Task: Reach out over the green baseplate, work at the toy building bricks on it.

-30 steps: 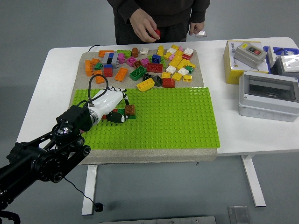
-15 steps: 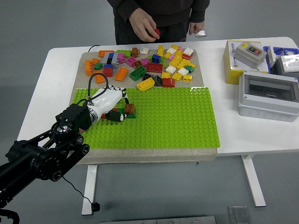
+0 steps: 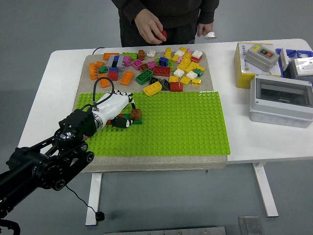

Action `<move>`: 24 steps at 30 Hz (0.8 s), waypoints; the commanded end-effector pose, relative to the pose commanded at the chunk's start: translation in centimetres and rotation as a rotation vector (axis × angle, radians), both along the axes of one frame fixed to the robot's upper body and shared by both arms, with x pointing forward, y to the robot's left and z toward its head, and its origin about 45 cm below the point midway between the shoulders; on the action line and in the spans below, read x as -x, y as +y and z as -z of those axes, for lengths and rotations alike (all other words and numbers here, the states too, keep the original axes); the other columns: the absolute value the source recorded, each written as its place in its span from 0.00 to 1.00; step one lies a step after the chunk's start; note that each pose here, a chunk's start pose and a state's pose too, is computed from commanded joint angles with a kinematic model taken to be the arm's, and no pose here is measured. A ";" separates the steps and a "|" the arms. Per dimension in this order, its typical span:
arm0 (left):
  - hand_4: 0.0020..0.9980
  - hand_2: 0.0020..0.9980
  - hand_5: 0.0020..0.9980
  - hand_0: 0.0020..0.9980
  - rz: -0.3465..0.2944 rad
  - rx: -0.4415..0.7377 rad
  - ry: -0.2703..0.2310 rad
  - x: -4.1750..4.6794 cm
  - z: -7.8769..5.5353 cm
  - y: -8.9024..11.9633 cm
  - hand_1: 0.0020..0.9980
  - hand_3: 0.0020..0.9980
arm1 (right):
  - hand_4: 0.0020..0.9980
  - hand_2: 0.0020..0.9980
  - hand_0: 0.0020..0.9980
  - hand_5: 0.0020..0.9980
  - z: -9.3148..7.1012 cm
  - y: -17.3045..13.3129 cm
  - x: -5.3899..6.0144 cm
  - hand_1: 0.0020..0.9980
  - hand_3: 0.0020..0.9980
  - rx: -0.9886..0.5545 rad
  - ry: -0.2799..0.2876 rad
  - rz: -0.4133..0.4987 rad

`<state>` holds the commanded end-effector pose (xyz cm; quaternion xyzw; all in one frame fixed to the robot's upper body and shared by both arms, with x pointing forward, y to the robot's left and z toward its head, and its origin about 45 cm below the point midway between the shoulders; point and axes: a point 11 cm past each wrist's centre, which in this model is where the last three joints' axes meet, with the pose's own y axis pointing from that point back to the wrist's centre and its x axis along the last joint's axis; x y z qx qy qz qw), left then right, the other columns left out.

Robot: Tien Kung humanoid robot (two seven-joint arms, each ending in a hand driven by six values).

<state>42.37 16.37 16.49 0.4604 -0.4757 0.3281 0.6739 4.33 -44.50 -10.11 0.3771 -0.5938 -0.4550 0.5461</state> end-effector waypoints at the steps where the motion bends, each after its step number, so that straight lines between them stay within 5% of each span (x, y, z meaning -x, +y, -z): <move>1: 0.62 0.96 0.22 1.00 0.000 0.000 0.000 0.02 0.0 0.0 0.95 0.65 | 0.36 0.59 0.69 0.89 0.0 0.0 0.0 0.61 0.70 0.000 0.000 0.000; 24: 0.63 0.97 0.22 1.00 0.001 0.003 0.009 0.34 0.0 0.1 0.95 0.67 | 0.36 0.59 0.69 0.89 0.0 0.0 0.5 0.61 0.70 0.000 0.007 0.006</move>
